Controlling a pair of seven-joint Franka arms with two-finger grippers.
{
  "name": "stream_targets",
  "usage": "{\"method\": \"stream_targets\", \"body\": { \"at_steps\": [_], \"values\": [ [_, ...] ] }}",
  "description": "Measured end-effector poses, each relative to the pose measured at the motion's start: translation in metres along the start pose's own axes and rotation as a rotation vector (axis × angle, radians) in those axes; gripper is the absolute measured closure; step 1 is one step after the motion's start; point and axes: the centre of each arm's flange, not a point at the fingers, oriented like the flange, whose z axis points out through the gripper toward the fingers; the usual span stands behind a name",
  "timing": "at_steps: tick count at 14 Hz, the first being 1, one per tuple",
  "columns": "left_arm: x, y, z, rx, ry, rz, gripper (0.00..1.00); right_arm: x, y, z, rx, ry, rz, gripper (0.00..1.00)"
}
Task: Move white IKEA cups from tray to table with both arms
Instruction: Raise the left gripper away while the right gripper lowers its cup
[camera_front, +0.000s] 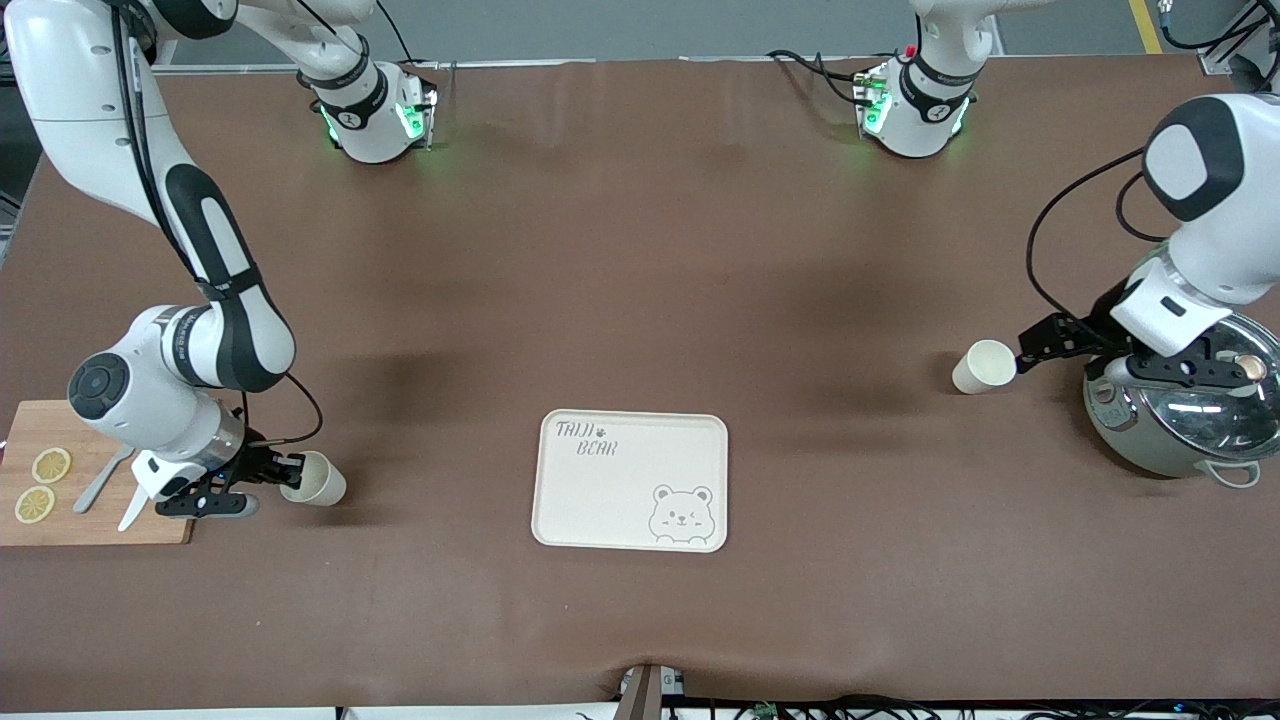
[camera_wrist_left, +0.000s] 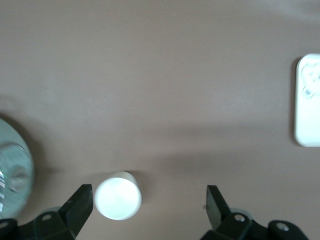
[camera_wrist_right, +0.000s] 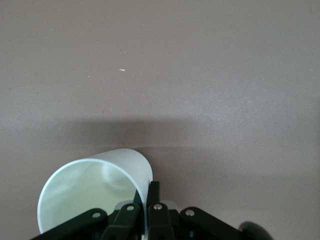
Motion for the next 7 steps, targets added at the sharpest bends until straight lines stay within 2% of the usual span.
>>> {"method": "stream_targets", "body": {
  "at_steps": [2, 4, 7],
  "values": [
    [-0.003, 0.030, 0.004, -0.002, -0.010, -0.068, 0.00, 0.000, 0.000, 0.001, 0.000, 0.002, 0.000, 0.97],
    [-0.002, 0.045, -0.001, 0.018, -0.001, -0.051, 0.00, -0.001, 0.000, 0.002, -0.001, 0.004, 0.000, 0.97],
    [0.003, 0.055, -0.037, 0.034, -0.035, -0.032, 0.00, -0.001, 0.000, 0.004, -0.002, 0.007, 0.000, 0.97]
  ]
}}
